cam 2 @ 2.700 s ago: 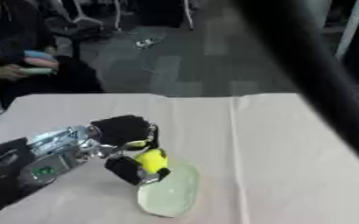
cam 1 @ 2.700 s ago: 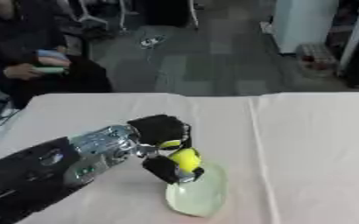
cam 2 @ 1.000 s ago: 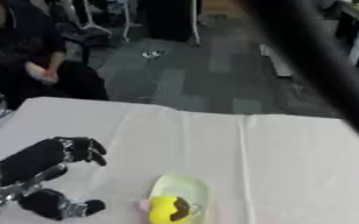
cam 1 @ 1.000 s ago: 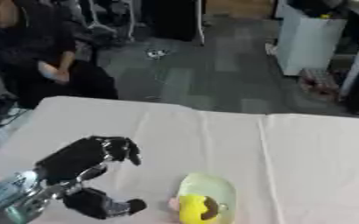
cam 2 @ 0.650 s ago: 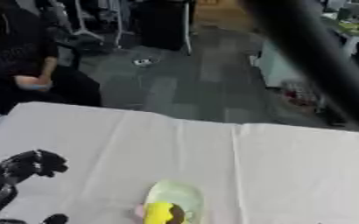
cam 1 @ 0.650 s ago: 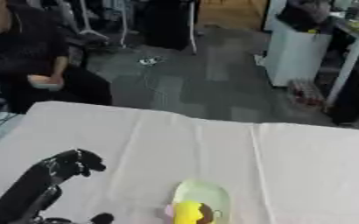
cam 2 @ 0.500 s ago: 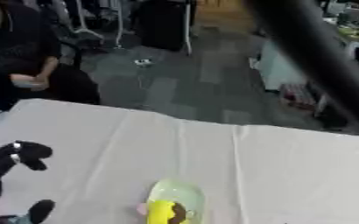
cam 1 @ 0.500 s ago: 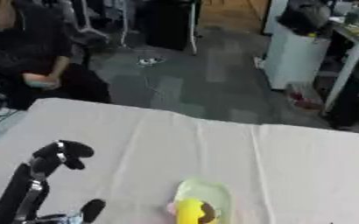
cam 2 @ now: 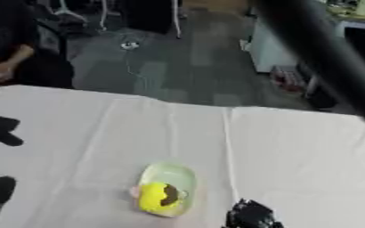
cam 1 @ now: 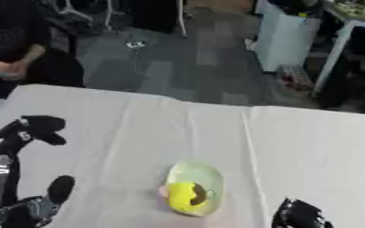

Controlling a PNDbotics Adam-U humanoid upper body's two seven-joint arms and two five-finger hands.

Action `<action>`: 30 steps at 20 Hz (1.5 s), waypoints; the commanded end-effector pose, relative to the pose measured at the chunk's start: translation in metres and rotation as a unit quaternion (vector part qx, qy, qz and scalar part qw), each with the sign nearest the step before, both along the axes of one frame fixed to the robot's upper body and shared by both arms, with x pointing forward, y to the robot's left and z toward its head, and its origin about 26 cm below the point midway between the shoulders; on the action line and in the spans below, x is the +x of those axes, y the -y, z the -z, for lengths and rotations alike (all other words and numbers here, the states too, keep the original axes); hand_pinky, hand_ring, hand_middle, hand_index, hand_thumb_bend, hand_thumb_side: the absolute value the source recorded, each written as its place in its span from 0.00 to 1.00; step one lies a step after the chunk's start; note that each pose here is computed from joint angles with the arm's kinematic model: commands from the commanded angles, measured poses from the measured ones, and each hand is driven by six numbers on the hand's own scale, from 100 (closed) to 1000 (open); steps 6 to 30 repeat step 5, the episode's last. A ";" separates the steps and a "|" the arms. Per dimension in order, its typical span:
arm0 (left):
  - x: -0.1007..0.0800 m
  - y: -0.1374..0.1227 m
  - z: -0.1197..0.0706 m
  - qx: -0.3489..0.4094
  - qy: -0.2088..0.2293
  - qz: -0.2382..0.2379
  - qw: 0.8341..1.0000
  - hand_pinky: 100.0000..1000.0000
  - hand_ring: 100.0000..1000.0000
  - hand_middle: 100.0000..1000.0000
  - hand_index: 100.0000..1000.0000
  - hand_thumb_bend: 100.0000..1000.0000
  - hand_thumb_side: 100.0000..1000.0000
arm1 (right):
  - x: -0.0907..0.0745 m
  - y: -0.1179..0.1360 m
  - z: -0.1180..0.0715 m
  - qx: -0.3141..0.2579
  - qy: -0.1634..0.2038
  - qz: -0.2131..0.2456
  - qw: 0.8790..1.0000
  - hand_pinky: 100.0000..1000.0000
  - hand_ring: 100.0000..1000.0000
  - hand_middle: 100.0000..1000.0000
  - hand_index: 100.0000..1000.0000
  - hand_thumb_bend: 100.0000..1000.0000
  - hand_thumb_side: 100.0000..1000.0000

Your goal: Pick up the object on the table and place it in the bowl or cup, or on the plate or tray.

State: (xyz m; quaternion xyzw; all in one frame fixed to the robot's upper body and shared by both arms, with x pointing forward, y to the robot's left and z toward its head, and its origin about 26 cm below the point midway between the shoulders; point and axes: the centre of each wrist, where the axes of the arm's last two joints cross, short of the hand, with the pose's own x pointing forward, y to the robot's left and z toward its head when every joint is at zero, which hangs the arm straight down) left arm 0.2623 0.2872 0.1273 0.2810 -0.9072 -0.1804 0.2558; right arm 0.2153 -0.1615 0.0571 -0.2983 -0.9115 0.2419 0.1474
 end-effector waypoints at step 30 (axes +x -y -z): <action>-0.003 0.004 0.001 0.002 0.007 0.015 1.000 0.39 0.44 0.59 0.70 0.38 0.85 | 0.003 0.010 -0.005 0.106 0.140 -0.121 0.977 0.22 0.21 0.12 0.25 0.33 0.45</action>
